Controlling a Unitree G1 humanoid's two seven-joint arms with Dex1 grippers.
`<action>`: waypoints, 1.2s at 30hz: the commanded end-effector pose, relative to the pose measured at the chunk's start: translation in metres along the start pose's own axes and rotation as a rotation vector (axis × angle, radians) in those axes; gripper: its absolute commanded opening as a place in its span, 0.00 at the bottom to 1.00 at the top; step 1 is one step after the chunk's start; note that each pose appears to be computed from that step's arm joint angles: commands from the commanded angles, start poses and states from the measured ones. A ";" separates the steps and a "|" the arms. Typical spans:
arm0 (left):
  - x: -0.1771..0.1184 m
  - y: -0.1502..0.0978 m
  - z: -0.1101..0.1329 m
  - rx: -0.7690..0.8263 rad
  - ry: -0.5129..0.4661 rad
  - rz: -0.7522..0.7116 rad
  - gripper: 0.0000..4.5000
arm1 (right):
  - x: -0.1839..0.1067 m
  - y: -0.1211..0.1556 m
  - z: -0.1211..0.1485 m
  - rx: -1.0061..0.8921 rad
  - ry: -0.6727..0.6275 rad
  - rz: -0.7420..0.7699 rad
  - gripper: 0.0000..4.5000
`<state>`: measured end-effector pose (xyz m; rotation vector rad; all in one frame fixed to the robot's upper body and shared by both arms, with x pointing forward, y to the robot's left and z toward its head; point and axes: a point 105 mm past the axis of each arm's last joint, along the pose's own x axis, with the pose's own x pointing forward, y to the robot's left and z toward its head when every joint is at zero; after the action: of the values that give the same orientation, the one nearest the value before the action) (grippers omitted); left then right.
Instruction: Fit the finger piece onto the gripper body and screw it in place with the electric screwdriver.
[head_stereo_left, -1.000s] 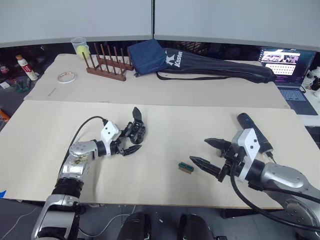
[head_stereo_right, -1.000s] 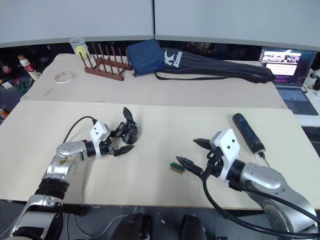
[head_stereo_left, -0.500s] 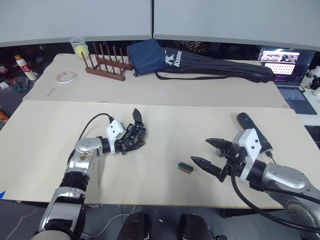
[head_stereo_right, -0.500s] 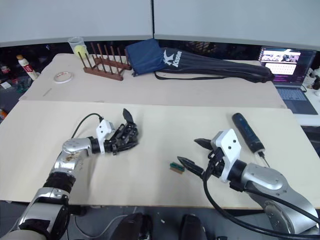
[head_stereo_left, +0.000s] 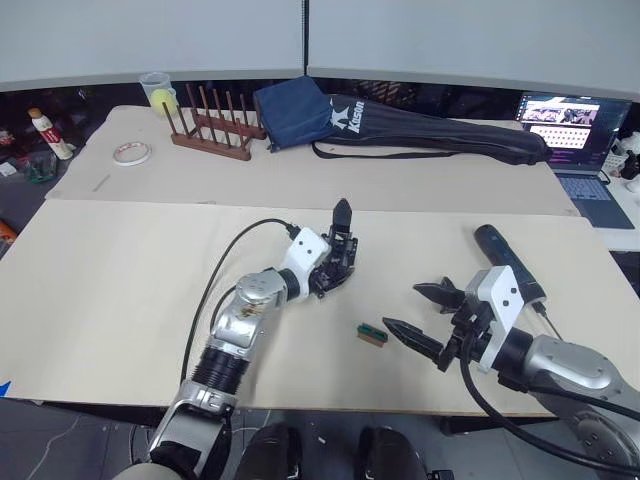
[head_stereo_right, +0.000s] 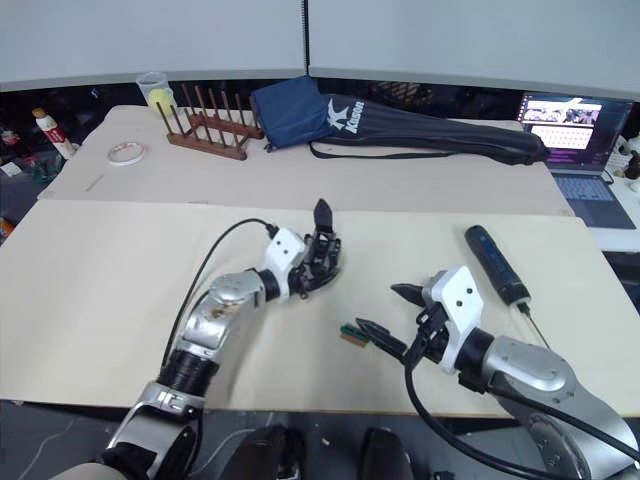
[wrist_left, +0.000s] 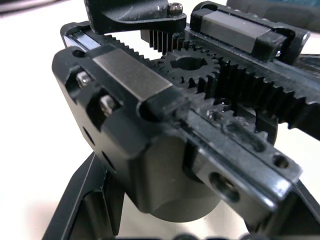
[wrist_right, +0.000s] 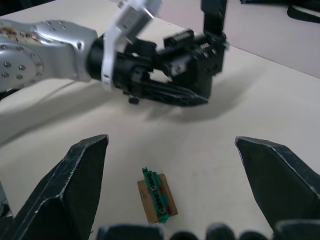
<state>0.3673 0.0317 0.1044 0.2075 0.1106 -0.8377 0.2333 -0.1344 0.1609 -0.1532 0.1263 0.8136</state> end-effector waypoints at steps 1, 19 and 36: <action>0.002 -0.005 0.021 0.049 -0.064 0.029 0.53 | -0.003 0.002 0.012 -0.041 -0.043 -0.006 1.00; -0.054 0.004 0.011 0.020 0.030 -0.094 0.98 | -0.013 -0.008 0.013 -0.076 0.007 -0.025 1.00; -0.146 0.006 0.080 0.216 0.017 -0.704 0.98 | -0.027 -0.119 0.022 0.452 0.640 -0.234 1.00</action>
<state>0.2829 0.1289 0.2004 0.3592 0.1452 -1.5095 0.2994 -0.2216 0.2033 0.0029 0.8139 0.5191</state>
